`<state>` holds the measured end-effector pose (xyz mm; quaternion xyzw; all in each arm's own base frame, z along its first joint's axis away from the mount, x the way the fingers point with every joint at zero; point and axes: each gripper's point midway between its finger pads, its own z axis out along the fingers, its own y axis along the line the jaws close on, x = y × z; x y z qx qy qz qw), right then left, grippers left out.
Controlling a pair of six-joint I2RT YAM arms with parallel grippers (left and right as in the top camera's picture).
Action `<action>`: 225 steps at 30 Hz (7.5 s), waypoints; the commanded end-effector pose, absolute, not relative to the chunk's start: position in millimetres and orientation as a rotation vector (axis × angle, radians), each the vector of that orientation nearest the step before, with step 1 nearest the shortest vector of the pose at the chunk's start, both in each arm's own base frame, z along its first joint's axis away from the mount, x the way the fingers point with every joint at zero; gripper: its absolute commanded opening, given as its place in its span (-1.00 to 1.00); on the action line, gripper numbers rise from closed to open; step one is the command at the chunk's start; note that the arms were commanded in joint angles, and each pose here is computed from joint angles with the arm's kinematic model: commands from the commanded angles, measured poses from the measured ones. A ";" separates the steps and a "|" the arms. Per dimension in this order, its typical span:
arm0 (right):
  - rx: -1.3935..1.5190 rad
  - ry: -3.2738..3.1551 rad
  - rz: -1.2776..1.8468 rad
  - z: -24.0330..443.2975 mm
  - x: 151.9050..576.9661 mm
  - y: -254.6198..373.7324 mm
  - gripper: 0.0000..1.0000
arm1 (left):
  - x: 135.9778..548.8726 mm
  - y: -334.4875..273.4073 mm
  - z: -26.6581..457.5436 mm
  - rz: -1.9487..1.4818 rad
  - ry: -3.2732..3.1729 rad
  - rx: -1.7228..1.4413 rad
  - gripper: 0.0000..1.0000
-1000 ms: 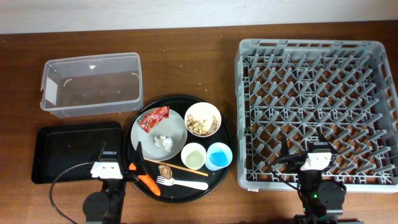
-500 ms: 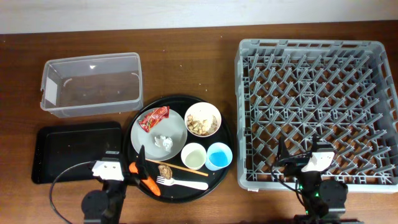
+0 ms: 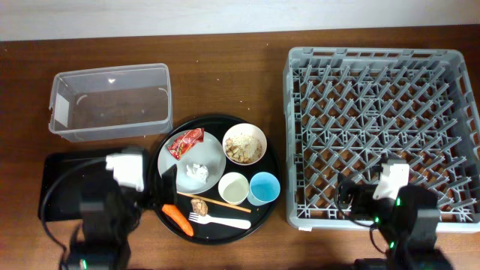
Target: Sort waste into correct bins and load items into the dishwasher rack
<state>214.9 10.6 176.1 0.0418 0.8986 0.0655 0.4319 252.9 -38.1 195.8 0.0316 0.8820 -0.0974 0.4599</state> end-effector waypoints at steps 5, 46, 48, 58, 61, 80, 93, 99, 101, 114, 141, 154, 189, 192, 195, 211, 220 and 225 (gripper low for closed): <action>0.160 2.579 0.184 182.6 235.1 10.3 0.97 | 283.6 -49.7 183.0 -0.319 2.593 0.056 0.99; 0.209 2.880 0.180 128.8 234.5 9.1 0.97 | 430.6 -16.2 192.0 -0.074 2.569 -0.037 -0.99; 0.209 2.880 0.180 128.8 234.5 9.1 0.97 | 446.1 4.6 186.0 -0.041 2.539 -0.094 -0.82; 0.208 2.879 0.180 128.8 234.6 9.1 0.97 | 449.4 -9.3 193.4 -0.163 2.532 -0.062 0.79; 0.208 2.876 0.180 129.1 235.4 9.0 0.97 | 423.8 -54.1 184.2 -0.266 2.630 0.055 0.67; 0.207 2.876 0.180 129.1 235.4 9.0 0.97 | 379.1 -80.3 38.1 0.223 2.995 0.341 0.65; 0.208 2.876 0.180 129.0 235.3 9.0 0.97 | 371.8 -80.0 95.5 0.202 2.980 0.338 -1.00; 0.208 2.877 0.180 129.0 235.3 9.0 0.97 | 401.6 -51.4 186.8 0.179 2.704 0.161 -0.99; 0.208 2.877 0.180 129.0 235.3 9.0 0.97 | 419.0 -23.4 204.8 0.176 2.612 0.032 -0.99; 0.209 2.883 0.180 128.6 233.6 9.1 0.97 | 441.9 20.3 193.4 -0.046 2.585 -0.150 0.96; 0.205 2.885 0.180 128.4 233.5 9.2 0.96 | 236.7 -183.0 71.7 -0.462 3.170 0.468 0.17; 0.205 2.885 0.180 128.4 233.4 9.2 0.97 | 259.1 -169.3 83.5 -0.440 3.133 0.377 -0.99; -0.735 1.783 1.550 294.8 238.0 160.0 0.97 | 273.9 -267.9 302.8 -1.651 1.779 1.178 -0.99; -0.744 1.762 1.570 298.1 235.9 160.5 0.96 | 274.8 -268.2 302.5 -1.651 1.782 1.175 -0.99; -0.743 1.764 1.570 297.9 235.9 160.5 0.97 | 281.1 -265.8 292.7 -1.583 1.846 1.168 -0.99; -0.754 1.724 1.624 304.6 230.1 161.5 0.99 | 292.2 -277.8 271.1 -1.581 1.956 1.132 -0.99; -0.709 1.840 1.503 286.0 242.7 158.6 0.99 | 286.8 -285.6 293.1 -1.721 1.852 1.121 -0.99; -0.721 1.828 1.488 286.9 244.5 158.5 0.99 | 277.8 -292.8 295.8 -1.757 1.832 1.148 -1.00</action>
